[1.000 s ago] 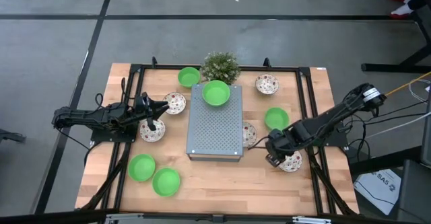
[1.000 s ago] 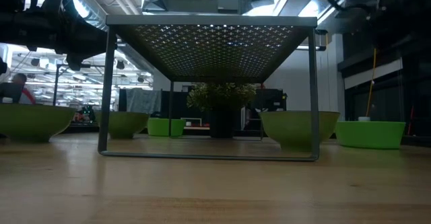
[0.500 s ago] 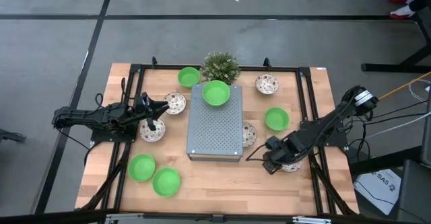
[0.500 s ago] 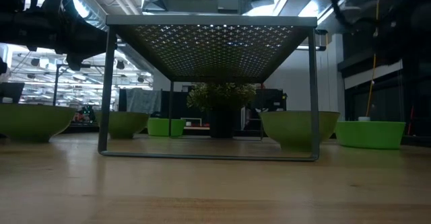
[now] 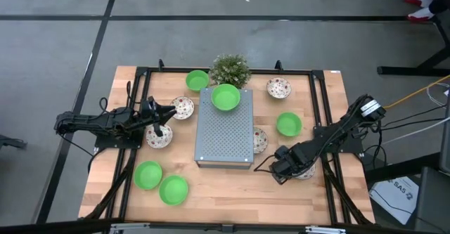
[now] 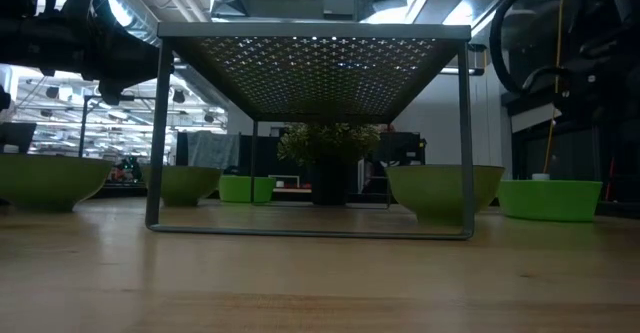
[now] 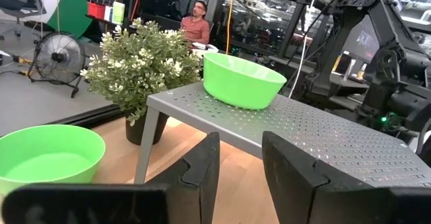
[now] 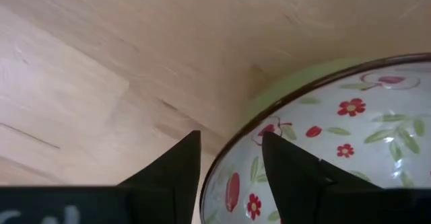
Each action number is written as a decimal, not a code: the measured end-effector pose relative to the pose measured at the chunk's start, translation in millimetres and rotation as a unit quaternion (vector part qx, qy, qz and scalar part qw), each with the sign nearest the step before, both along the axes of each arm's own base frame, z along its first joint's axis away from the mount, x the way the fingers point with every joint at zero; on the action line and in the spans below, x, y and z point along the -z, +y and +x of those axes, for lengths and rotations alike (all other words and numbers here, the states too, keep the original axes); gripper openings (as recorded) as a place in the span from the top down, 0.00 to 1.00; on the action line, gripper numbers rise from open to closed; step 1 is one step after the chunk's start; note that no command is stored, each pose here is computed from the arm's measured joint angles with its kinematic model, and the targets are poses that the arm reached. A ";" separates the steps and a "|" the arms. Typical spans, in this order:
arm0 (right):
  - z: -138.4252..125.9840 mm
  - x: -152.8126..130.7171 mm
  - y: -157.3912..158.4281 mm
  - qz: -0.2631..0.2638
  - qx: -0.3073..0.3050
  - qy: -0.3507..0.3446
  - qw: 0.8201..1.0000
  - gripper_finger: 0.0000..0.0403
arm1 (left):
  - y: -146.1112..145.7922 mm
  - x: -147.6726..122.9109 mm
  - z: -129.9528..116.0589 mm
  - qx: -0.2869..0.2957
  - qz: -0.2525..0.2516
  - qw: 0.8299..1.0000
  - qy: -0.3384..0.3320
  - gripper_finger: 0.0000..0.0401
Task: Pick & Place Mini bowls
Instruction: Put the red patterned bowl on the shelf
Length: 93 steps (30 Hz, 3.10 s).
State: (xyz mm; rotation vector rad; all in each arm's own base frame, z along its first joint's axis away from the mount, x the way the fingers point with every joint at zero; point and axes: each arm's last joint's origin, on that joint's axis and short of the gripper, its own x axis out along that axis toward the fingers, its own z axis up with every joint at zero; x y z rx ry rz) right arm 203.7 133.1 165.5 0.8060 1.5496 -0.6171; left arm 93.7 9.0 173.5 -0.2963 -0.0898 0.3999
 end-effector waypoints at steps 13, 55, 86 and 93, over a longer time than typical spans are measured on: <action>3.3 -12.9 3.2 0.016 0.022 0.008 1.000 0.94 | 0.0 0.0 0.0 0.000 0.000 1.000 0.000 0.73; 73.6 -222.7 -9.0 -0.197 -0.287 -0.379 0.858 0.97 | 0.0 0.0 0.0 0.000 0.000 1.000 0.000 0.73; 135.5 -173.0 -44.4 -0.289 -0.757 -0.189 0.555 0.94 | 0.0 -0.1 0.0 0.000 0.000 1.000 0.000 0.73; 143.0 -164.5 -60.4 -0.282 -0.750 -0.167 0.575 0.92 | 0.0 0.0 0.0 0.000 0.000 1.000 0.000 0.73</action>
